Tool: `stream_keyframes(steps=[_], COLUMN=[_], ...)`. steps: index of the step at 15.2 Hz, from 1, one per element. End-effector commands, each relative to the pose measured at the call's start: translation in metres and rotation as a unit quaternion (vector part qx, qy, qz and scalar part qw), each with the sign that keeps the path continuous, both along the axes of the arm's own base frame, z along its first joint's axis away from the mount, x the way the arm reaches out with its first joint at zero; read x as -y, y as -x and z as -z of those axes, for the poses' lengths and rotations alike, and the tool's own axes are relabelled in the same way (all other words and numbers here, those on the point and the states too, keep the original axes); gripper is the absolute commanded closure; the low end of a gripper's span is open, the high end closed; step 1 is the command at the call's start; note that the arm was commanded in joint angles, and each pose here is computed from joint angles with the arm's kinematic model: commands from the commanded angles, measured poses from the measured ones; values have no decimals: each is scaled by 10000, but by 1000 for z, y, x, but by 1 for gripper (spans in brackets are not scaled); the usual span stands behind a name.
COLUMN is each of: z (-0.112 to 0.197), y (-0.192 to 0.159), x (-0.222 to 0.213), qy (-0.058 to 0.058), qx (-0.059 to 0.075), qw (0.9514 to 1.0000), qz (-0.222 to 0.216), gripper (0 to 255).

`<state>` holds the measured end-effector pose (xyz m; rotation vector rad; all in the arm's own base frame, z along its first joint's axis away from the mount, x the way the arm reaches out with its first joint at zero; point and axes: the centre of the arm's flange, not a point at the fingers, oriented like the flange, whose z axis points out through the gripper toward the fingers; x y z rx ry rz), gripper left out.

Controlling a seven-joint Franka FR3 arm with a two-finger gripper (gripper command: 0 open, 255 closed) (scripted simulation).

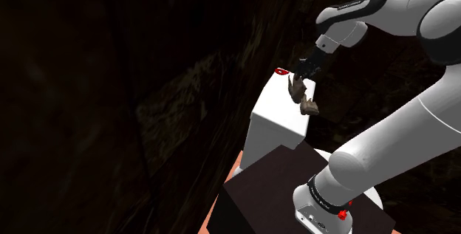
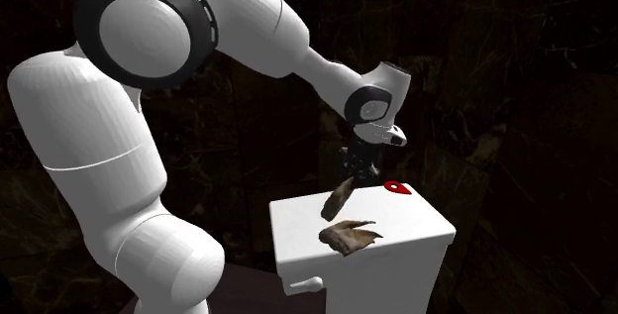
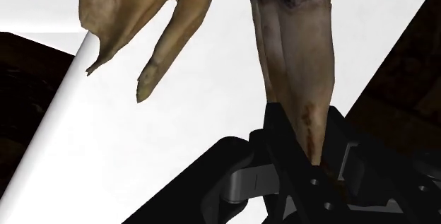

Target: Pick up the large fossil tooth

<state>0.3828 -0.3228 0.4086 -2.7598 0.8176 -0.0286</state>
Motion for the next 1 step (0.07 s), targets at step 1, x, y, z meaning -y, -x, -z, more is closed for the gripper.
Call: stream_keyframes(steps=[1], z=[-4], y=[1], x=[-1], qy=[-1], qx=[-1], qw=[10000], qz=[1], gripper=[255])
